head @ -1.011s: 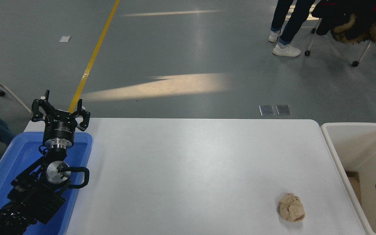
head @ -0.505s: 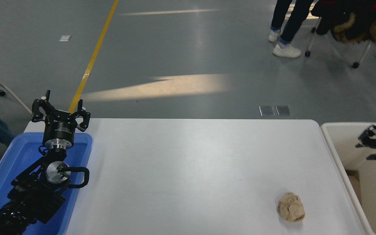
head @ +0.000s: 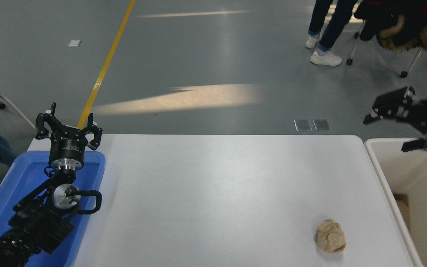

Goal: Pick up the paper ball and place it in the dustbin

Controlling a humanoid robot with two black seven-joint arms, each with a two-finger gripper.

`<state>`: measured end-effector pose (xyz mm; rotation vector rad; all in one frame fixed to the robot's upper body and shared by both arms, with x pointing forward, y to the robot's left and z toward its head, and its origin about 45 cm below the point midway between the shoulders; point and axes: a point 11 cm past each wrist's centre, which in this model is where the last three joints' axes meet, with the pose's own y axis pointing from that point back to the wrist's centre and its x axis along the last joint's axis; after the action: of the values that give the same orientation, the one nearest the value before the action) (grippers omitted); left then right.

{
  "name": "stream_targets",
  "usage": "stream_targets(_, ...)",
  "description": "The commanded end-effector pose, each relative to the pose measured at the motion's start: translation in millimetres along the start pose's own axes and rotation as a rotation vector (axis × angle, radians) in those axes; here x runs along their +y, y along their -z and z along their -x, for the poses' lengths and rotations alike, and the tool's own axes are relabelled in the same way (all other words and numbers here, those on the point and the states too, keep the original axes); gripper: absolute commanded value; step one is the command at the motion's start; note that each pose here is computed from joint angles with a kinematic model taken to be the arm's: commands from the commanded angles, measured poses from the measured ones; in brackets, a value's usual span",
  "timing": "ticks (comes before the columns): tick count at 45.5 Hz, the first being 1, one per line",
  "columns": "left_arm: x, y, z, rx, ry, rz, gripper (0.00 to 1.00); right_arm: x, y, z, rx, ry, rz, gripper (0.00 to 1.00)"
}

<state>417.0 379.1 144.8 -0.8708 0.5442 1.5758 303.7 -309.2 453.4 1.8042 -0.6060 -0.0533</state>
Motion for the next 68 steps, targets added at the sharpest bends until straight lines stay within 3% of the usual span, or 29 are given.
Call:
stream_targets(1,0,1,0,0.001,-0.002,-0.001,0.99,41,40,15,0.11,-0.021,0.013,0.99)
stream_targets(20,0,1,0,0.002,-0.002,0.0,0.99,-42,-53,8,-0.137,0.019,0.147,0.95)
stream_targets(37,0,1,0,0.001,-0.002,0.001,0.99,-135,-124,53,-0.257,0.109,0.3,0.95)
stream_targets(56,0,1,0,0.002,-0.001,0.001,0.99,-224,-137,137,-0.283,0.224,0.32,0.95)
stream_targets(68,0,1,0,0.001,0.0,0.001,0.99,-259,-140,151,-0.308,0.189,0.304,0.95)
